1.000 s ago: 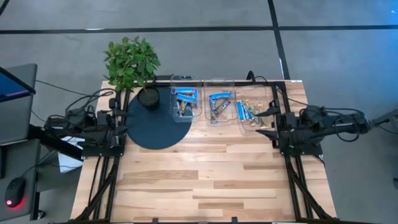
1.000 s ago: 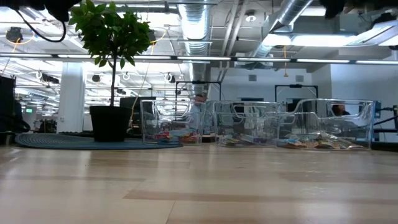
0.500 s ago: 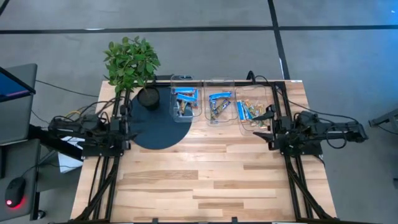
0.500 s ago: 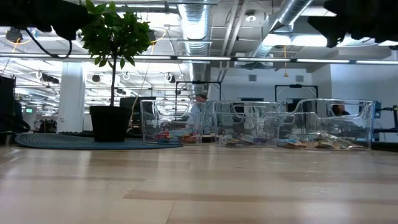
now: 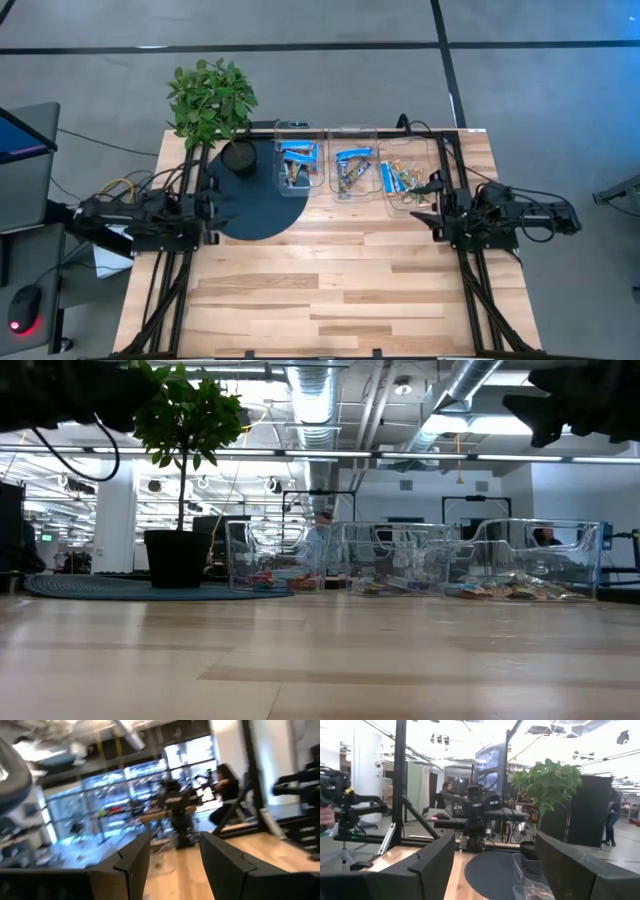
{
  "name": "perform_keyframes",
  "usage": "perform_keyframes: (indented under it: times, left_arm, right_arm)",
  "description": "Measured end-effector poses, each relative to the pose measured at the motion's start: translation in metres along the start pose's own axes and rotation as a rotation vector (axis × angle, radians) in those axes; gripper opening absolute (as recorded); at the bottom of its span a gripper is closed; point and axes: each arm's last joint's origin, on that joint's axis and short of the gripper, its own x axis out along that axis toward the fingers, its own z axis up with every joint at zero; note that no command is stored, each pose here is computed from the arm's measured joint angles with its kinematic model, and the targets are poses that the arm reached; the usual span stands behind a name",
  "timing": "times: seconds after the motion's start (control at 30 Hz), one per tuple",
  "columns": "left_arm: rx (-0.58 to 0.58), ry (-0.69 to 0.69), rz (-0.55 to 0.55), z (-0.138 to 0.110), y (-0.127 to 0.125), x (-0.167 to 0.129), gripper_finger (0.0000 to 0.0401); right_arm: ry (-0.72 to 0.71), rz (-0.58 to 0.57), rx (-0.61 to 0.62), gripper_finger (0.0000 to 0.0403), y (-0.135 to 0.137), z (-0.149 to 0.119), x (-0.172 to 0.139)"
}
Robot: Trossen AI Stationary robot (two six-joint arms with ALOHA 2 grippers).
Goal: Pick and place Granola Bars by type
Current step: Return to Home Position
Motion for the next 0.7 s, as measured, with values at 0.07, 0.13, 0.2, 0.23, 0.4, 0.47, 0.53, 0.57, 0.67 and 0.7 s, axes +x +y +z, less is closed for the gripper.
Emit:
perform_keyframes:
  times: [0.07, 0.13, 0.2, 0.23, 0.4, 0.47, 0.53, 0.57, 0.67, 0.7]
  left_arm:
    - [-0.016, 0.025, 0.044, -0.006, 0.003, 0.0, 0.0167]
    - [-0.037, 0.04, 0.059, -0.012, 0.006, 0.0, 0.0167]
    - [-0.045, 0.042, 0.036, -0.016, 0.007, 0.0, 0.0167]
    - [-0.044, 0.039, 0.013, -0.017, 0.008, 0.0, 0.0167]
    - [-0.036, 0.068, -0.017, -0.021, 0.01, 0.0, 0.0167]
    - [-0.032, 0.084, 0.022, -0.022, 0.011, 0.0, 0.0167]
    - [-0.023, 0.109, 0.059, -0.024, 0.013, -0.001, 0.0167]
    - [-0.019, 0.125, 0.067, -0.026, 0.013, -0.001, 0.0167]
    - [-0.012, 0.165, 0.065, -0.03, 0.012, -0.001, 0.0167]
    - [-0.01, 0.18, 0.06, -0.031, 0.012, -0.002, 0.0167]
  right_arm:
    - [0.001, -0.007, -0.001, 0.027, -0.001, 0.0, 0.0]
    - [0.006, -0.009, -0.001, 0.027, -0.001, -0.001, 0.0]
    - [0.007, -0.007, 0.0, 0.027, -0.001, -0.001, 0.0]
    - [0.013, -0.006, 0.0, 0.027, -0.001, -0.001, 0.0]
    - [0.089, 0.003, 0.015, 0.027, 0.0, -0.009, 0.0]
    - [0.118, 0.003, 0.034, 0.027, 0.001, -0.012, -0.001]
    - [0.122, -0.002, 0.046, 0.027, 0.001, -0.015, -0.001]
    - [0.129, -0.007, 0.054, 0.027, 0.001, -0.018, 0.0]
    - [0.147, -0.017, 0.075, 0.027, 0.002, -0.028, 0.0]
    - [0.161, -0.018, 0.082, 0.027, 0.002, -0.031, -0.001]
